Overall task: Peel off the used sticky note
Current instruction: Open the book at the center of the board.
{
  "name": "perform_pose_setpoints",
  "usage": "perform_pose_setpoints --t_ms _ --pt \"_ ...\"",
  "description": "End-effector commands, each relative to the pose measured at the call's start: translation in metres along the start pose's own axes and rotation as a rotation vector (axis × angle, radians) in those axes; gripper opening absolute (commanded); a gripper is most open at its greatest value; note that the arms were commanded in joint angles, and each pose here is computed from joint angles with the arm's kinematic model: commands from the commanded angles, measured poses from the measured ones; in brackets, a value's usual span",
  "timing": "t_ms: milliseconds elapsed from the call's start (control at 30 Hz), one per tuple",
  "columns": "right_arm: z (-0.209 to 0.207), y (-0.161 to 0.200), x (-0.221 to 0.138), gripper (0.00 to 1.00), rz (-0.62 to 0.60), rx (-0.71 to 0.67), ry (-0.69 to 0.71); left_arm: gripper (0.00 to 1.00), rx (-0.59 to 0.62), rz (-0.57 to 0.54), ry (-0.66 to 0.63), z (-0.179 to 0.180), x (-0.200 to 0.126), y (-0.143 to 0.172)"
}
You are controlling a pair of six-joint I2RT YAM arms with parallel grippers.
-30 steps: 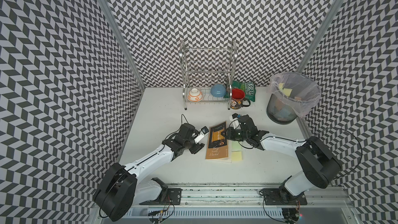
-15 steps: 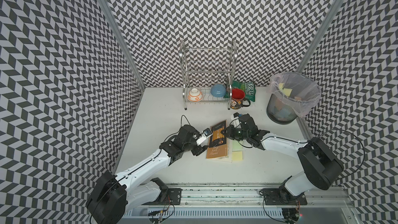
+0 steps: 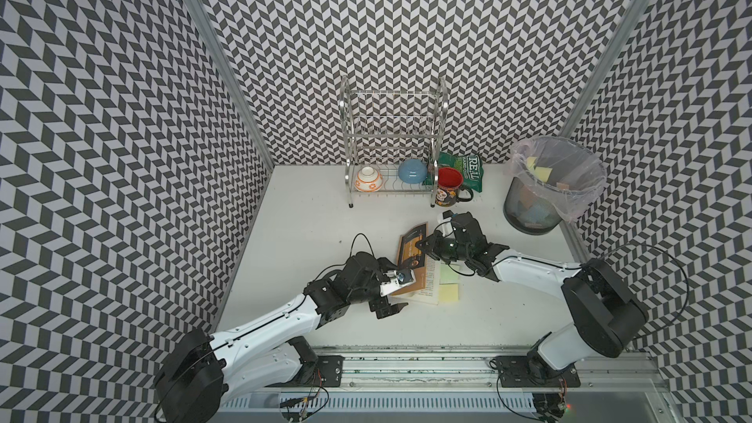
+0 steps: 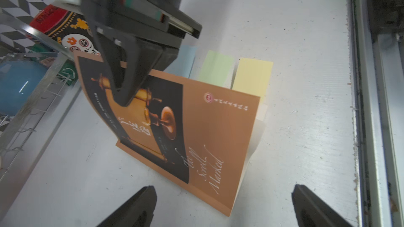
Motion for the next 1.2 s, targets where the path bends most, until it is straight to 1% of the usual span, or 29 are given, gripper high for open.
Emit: perform_pose_setpoints --t_ms 0,133,433,567,700,800,900,967,1033,1100,1167 --pt "0.023 -0.018 0.002 0.0 -0.074 -0.005 -0.099 1.0 0.02 -0.051 -0.042 -0.002 0.008 -0.009" --pt "0.021 -0.018 0.002 0.0 -0.086 0.015 -0.093 1.0 -0.004 -0.096 -0.03 -0.007 0.011 -0.017" --pt "0.02 -0.021 0.001 0.0 -0.121 0.065 -0.089 1.0 0.026 -0.103 -0.067 -0.015 0.028 -0.021" --pt "0.021 -0.022 0.001 0.0 -0.13 0.075 -0.098 1.0 0.03 -0.109 -0.157 -0.011 0.032 -0.02" --pt "0.021 -0.022 0.001 0.0 -0.134 0.077 -0.098 0.97 0.011 -0.125 -0.248 -0.002 0.031 -0.024" --pt "0.021 -0.022 0.001 0.0 -0.134 0.077 -0.099 0.84 0.006 -0.132 -0.284 0.001 0.029 -0.026" --pt "0.022 -0.023 0.001 0.0 -0.133 0.076 -0.104 0.78 0.004 -0.13 -0.327 0.005 0.03 -0.023" --pt "0.022 -0.022 0.001 0.0 -0.133 0.073 -0.102 0.76 0.006 -0.125 -0.326 0.005 0.031 -0.022" --pt "0.021 -0.022 0.001 0.0 -0.132 0.073 -0.1 0.71 0.007 -0.118 -0.316 0.004 0.032 -0.02" --pt "0.021 -0.022 0.001 0.0 -0.131 0.074 -0.101 0.65 0.008 -0.115 -0.314 0.003 0.032 -0.02" --pt "0.021 -0.022 0.001 0.0 -0.13 0.073 -0.099 0.56 0.009 -0.11 -0.316 0.004 0.033 -0.02"
Point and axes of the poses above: each gripper's point midway between its finger pads, its own x axis out along the fingers, its own z axis along the line the jaws close on, y = z × x, the point moved 8 cm from there along -x, back along the fingers, and after that the axes turned 13 degrees about -x, right-handed, at the moved point
